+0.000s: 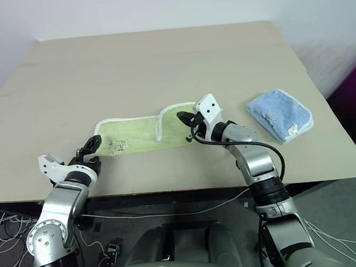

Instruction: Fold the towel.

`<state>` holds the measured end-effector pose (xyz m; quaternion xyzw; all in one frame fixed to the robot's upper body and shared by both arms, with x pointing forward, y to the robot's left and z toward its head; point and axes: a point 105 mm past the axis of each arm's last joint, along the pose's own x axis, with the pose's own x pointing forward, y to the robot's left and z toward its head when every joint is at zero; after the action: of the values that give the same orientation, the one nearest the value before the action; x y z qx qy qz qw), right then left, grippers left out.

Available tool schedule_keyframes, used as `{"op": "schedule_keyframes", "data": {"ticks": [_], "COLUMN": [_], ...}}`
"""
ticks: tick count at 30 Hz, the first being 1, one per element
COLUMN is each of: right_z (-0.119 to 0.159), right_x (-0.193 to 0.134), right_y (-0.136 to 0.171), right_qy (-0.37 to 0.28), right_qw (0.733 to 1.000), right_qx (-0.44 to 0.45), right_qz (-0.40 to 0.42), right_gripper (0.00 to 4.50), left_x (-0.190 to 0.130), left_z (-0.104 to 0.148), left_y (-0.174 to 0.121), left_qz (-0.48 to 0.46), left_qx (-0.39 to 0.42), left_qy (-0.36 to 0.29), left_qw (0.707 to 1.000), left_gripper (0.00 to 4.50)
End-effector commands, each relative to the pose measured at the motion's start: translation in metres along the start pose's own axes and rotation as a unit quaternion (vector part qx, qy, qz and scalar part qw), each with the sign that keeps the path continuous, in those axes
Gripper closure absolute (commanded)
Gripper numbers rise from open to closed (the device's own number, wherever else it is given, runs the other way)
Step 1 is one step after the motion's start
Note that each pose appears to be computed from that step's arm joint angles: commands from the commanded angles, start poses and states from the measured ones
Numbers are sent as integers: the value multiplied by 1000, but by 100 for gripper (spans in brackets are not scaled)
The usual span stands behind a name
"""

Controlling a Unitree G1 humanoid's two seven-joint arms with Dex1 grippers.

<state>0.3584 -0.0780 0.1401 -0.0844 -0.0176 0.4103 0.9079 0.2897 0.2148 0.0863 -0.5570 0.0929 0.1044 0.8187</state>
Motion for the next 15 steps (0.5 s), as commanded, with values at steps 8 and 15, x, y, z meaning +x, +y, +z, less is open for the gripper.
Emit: {"op": "schedule_keyframes", "data": {"ticks": [8, 15], "right_z": [17, 17], "right_x": [-1, -1], "right_y": [-1, -1], "right_qy": [-26, -26], "right_qw": [999, 999], "right_qx": [-17, -17], "right_qz": [-8, -7], "right_gripper": [450, 450], "left_x": [3, -1], "left_z": [28, 42], "left_y": [18, 14], "left_qz": [13, -6], "left_qx": [-36, -40], "left_qy": [-60, -86], "left_qw": [997, 996], "left_gripper": [412, 449]}}
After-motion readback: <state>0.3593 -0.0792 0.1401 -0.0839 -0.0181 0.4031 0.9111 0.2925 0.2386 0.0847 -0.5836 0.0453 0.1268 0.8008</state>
